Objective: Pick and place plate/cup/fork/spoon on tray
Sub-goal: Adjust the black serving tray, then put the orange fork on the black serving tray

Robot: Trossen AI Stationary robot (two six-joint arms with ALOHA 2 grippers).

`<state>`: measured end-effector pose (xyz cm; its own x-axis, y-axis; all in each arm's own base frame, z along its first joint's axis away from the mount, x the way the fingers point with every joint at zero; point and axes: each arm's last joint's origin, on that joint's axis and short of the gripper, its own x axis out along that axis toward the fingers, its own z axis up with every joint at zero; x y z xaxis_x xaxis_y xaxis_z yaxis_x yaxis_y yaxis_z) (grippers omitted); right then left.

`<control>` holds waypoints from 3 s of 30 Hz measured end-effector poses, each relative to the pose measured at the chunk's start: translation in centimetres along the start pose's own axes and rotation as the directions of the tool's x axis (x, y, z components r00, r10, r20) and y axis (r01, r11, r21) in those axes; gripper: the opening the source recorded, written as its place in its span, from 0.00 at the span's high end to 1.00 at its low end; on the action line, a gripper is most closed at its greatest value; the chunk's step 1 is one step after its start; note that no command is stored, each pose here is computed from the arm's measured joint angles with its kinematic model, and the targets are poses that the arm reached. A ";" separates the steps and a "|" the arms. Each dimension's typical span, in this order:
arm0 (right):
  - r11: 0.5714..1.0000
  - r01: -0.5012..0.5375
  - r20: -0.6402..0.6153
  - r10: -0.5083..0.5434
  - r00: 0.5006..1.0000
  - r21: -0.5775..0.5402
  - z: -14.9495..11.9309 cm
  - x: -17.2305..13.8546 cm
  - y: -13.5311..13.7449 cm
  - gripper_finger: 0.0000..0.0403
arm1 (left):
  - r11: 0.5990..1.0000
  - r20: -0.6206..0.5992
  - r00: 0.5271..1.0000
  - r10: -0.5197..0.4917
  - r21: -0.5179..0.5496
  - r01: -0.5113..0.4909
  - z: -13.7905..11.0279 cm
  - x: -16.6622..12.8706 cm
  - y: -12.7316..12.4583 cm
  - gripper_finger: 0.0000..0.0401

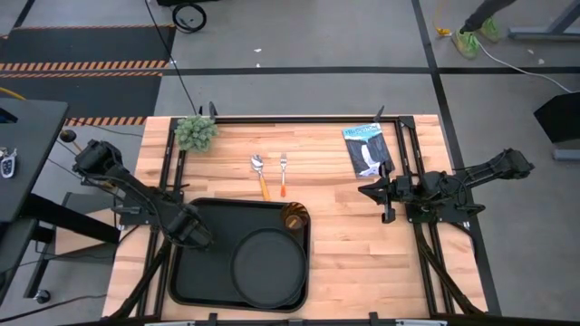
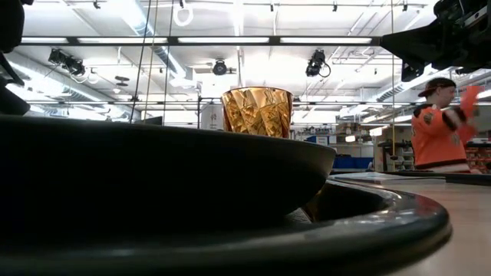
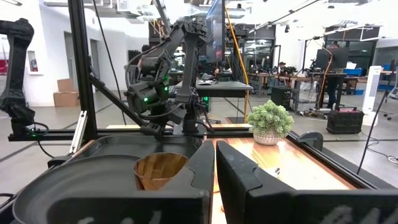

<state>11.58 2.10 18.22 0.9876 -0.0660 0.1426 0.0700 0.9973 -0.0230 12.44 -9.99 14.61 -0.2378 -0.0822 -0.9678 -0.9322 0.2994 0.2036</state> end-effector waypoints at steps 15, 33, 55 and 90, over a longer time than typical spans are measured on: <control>1.000 0.000 0.000 0.000 1.000 0.000 0.0 0.0 0.0 0.94 | 0.985 -0.004 0.986 0.168 0.037 -0.168 -0.5 1.0 -0.9 0.67; 1.000 -0.001 0.000 0.001 1.000 0.000 0.0 0.0 0.0 0.94 | 0.990 -0.095 0.987 0.130 0.060 -0.124 -0.9 0.9 -2.5 0.67; 1.000 0.000 0.000 0.000 1.000 0.000 0.0 0.0 0.0 0.94 | 0.999 -0.097 0.995 0.034 0.040 -0.030 -1.3 0.4 -3.6 0.67; 1.000 -0.001 0.000 0.001 1.000 0.000 0.0 0.0 0.0 0.94 | 0.973 0.108 0.981 -0.161 0.185 0.140 -0.9 -5.4 -6.6 0.67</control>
<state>11.58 2.11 18.22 0.9876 -0.0655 0.1430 0.0694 0.9973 -0.0230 19.67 -12.34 18.57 -0.0535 -0.0263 -0.9982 -0.8893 0.4559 0.0356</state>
